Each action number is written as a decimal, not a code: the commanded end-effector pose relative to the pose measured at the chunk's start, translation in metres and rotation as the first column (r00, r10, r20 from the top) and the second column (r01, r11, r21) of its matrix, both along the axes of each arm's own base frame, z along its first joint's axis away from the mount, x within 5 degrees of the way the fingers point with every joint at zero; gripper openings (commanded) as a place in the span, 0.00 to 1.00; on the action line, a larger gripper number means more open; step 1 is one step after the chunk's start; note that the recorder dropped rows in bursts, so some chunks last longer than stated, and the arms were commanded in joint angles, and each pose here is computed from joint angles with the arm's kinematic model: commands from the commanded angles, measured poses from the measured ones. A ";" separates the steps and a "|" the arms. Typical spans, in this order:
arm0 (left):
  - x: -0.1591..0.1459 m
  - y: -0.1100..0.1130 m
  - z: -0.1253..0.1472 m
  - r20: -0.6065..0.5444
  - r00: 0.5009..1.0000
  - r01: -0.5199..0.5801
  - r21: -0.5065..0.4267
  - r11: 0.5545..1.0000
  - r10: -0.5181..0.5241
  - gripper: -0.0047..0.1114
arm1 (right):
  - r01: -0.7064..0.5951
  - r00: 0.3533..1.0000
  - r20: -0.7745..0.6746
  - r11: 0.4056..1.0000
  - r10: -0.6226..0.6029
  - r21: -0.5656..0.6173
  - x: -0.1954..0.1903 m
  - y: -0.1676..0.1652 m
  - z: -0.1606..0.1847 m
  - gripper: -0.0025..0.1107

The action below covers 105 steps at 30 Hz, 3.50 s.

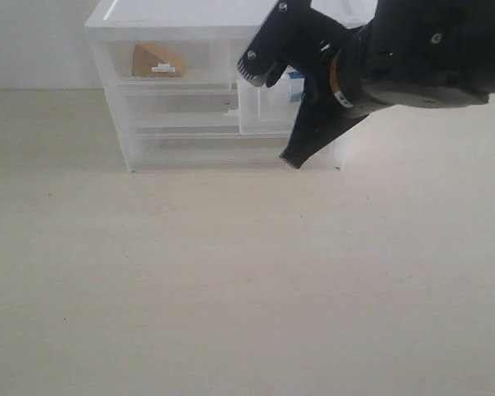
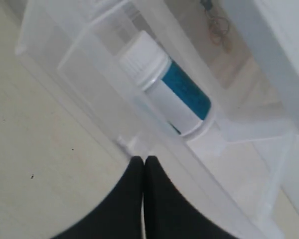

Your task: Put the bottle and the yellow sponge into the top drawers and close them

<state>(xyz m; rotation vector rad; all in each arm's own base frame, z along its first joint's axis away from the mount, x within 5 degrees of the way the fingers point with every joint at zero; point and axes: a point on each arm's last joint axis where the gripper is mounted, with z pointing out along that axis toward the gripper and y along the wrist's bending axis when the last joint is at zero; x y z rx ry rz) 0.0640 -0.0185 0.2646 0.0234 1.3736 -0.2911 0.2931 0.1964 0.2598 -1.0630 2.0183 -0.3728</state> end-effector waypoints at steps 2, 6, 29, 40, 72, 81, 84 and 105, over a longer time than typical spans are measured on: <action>-0.001 -0.001 -0.001 0.006 1.000 0.008 -0.002 1.000 -0.008 0.07 | -0.089 0.996 0.028 0.993 0.087 0.074 0.009 0.007 -0.003 0.02; -0.001 -0.001 -0.001 0.006 1.000 0.008 -0.002 1.000 -0.008 0.07 | 0.011 0.998 0.052 0.984 -0.020 0.176 0.051 -0.015 -0.001 0.02; -0.001 -0.002 -0.001 0.011 1.000 0.019 -0.002 1.000 -0.019 0.07 | -0.250 0.968 0.181 0.673 0.172 0.696 -0.111 -0.072 0.025 0.02; -0.001 -0.002 0.000 0.015 1.000 0.026 -0.001 1.000 -0.026 0.07 | -0.175 0.981 0.193 0.439 0.004 0.881 -0.204 -0.131 -0.030 0.02; -0.001 -0.002 0.000 0.015 1.000 0.026 -0.001 1.000 -0.026 0.07 | 0.145 0.849 0.136 0.471 -0.511 0.870 -0.237 -0.191 -0.064 0.02; -0.001 -0.002 0.000 0.015 1.000 0.026 -0.001 1.000 -0.026 0.07 | 0.118 0.865 0.171 0.522 -0.472 0.845 -0.238 -0.188 -0.064 0.02; -0.001 -0.002 0.000 0.015 1.000 0.026 -0.001 1.000 -0.026 0.07 | 0.116 0.865 0.173 0.521 -0.472 0.846 -0.238 -0.188 -0.063 0.02; 0.001 0.006 -0.003 0.048 0.997 -0.068 0.031 0.997 0.066 0.07 | 0.116 0.865 0.173 0.521 -0.472 0.846 -0.238 -0.188 -0.063 0.02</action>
